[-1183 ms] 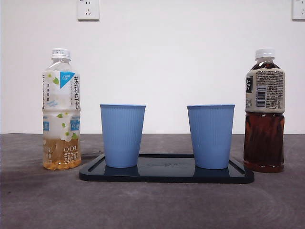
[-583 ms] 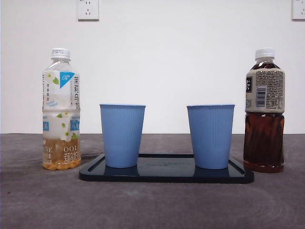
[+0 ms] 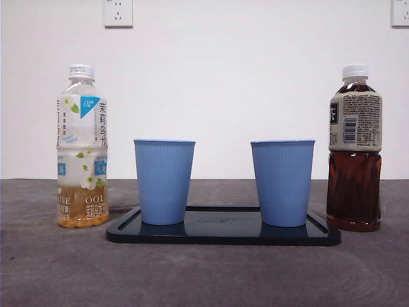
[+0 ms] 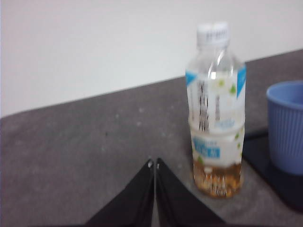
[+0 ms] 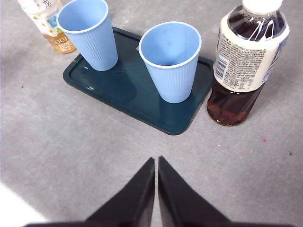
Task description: Pour the drink into the cup
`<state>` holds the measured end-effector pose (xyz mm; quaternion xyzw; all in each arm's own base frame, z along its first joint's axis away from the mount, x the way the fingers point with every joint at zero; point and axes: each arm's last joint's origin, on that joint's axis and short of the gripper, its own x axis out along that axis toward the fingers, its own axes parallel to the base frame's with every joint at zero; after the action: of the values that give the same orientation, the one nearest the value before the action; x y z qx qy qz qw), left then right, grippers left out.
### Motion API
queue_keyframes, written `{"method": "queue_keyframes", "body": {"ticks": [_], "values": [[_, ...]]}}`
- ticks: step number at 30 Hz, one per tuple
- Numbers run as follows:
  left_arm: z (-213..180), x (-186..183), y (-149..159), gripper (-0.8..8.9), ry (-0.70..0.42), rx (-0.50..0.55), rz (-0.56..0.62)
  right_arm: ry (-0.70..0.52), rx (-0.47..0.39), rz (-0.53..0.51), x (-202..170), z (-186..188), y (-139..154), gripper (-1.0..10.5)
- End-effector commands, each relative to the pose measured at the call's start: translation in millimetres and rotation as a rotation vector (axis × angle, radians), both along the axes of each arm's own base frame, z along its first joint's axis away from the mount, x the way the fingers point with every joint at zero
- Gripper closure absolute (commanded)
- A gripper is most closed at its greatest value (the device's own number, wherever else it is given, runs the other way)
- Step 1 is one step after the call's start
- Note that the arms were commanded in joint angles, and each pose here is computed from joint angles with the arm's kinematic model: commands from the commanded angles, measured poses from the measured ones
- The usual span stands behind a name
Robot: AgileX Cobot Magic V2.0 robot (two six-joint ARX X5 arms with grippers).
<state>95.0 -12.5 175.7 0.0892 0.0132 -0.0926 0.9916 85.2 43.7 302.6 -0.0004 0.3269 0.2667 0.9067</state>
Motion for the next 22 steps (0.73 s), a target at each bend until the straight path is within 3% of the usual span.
{"method": "queue_keyframes", "body": {"ticks": [1, 10, 22], "values": [[-7.3, -0.2, 0.5, 8.07, -0.010, 0.011, 0.007, -0.014, 0.014, 0.001, 0.1, 4.6, 0.8, 9.4], [-26.1, 0.4, 5.7, 8.07, 0.131, 0.021, 0.061, -0.014, 0.014, 0.001, 0.1, 4.7, 0.8, 9.4], [-26.1, 0.4, 5.7, 8.07, 0.131, 0.022, 0.060, -0.014, 0.014, 0.001, 0.1, 4.7, 0.8, 9.4]]}}
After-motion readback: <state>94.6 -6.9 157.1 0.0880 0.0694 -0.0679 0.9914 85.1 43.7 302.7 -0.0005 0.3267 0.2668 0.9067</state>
